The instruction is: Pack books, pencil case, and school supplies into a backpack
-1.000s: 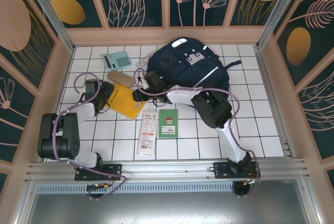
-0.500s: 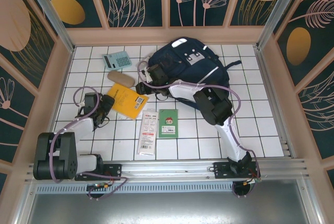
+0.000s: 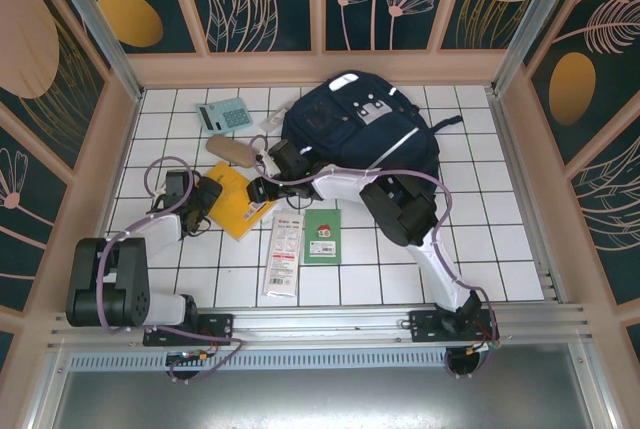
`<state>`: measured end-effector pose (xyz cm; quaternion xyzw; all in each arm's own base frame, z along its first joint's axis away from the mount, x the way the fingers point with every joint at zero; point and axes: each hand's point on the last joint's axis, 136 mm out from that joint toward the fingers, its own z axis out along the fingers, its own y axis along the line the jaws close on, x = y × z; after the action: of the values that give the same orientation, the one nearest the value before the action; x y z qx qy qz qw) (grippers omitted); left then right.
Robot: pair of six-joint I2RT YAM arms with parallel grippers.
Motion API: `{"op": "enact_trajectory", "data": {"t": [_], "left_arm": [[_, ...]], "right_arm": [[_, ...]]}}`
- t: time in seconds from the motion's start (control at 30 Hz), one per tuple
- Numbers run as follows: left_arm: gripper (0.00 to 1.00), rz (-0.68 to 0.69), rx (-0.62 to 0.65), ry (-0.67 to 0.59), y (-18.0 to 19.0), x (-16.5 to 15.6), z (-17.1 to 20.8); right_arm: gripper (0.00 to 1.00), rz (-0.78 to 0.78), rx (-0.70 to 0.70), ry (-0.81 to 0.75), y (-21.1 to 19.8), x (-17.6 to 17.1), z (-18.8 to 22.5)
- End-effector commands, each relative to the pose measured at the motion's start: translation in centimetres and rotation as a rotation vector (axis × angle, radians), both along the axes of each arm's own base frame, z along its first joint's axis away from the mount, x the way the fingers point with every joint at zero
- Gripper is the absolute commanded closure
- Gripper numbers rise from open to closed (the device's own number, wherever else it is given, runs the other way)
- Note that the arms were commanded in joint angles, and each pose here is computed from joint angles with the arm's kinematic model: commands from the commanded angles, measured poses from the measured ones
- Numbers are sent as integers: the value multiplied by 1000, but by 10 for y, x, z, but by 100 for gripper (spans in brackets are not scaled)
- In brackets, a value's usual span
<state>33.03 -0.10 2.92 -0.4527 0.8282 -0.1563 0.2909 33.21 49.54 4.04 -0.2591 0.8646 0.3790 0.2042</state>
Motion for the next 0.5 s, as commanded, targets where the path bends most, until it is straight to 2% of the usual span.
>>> {"op": "enact_trajectory", "data": {"t": [0.0,0.2,0.33,0.47], "left_arm": [[10,-49,26,-45,-2,21,-2],[10,-102,29,-62,-8,39,4],[10,-111,31,-58,-9,37,5],[11,-99,41,-32,-5,16,1]], "right_arm": [[51,65,50,30,9,-21,22],[52,101,86,27,7,-36,42],[52,11,37,-40,-4,-12,44],[52,-36,22,-46,-8,10,39]]}}
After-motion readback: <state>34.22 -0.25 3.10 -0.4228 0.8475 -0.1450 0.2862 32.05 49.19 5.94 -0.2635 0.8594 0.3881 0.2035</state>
